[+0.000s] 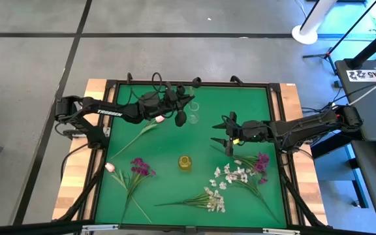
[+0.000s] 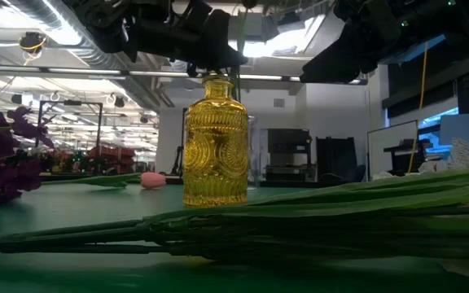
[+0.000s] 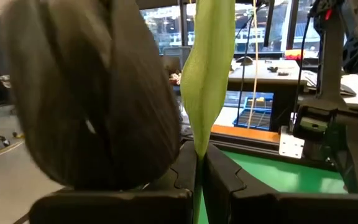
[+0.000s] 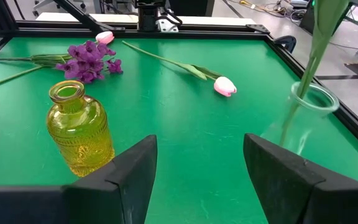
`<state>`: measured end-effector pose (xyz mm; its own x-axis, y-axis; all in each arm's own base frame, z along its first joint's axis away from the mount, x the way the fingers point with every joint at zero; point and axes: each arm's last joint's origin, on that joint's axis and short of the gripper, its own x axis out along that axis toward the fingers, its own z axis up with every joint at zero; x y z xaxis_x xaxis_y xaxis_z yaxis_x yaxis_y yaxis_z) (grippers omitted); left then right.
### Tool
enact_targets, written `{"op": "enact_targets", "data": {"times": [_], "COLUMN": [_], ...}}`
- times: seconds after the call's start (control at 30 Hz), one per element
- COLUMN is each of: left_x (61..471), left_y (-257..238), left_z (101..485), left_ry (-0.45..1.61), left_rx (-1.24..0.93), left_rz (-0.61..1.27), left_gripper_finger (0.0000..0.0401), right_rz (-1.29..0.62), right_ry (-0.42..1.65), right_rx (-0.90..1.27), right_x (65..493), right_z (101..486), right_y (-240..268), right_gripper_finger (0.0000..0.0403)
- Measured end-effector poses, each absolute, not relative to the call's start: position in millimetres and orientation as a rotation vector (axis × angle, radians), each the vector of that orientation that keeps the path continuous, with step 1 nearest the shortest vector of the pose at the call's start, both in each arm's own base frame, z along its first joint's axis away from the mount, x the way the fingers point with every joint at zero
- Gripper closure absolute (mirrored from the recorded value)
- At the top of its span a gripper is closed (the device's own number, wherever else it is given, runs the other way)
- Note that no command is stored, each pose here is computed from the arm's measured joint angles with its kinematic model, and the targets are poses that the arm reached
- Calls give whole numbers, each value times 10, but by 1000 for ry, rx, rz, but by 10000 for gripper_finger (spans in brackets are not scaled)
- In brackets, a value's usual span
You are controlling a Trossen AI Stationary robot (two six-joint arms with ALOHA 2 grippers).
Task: Sort flowers into vase by color
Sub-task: Put the black tulip into the transparent vase
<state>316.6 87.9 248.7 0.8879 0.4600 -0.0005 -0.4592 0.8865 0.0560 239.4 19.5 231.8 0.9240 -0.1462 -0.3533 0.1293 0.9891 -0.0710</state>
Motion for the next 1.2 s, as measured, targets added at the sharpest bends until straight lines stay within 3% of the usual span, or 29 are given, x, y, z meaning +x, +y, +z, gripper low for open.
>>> {"op": "enact_targets", "data": {"times": [0.43, 0.77, 1.2], "left_x": [3153, 3153, 3157], "left_y": [889, 888, 872], "left_z": [2373, 2374, 2374], "left_ry": [143, 130, 132], "left_rx": [82, 41, 46], "left_rz": [521, 525, 518], "left_gripper_finger": [394, 389, 308], "right_rz": [-141, -141, -141], "right_ry": [366, 366, 366], "right_rx": [-47, -47, -47], "right_x": [2395, 2395, 2395], "right_z": [2318, 2318, 2317], "right_y": [195, 195, 195], "right_gripper_finger": [165, 165, 165]}}
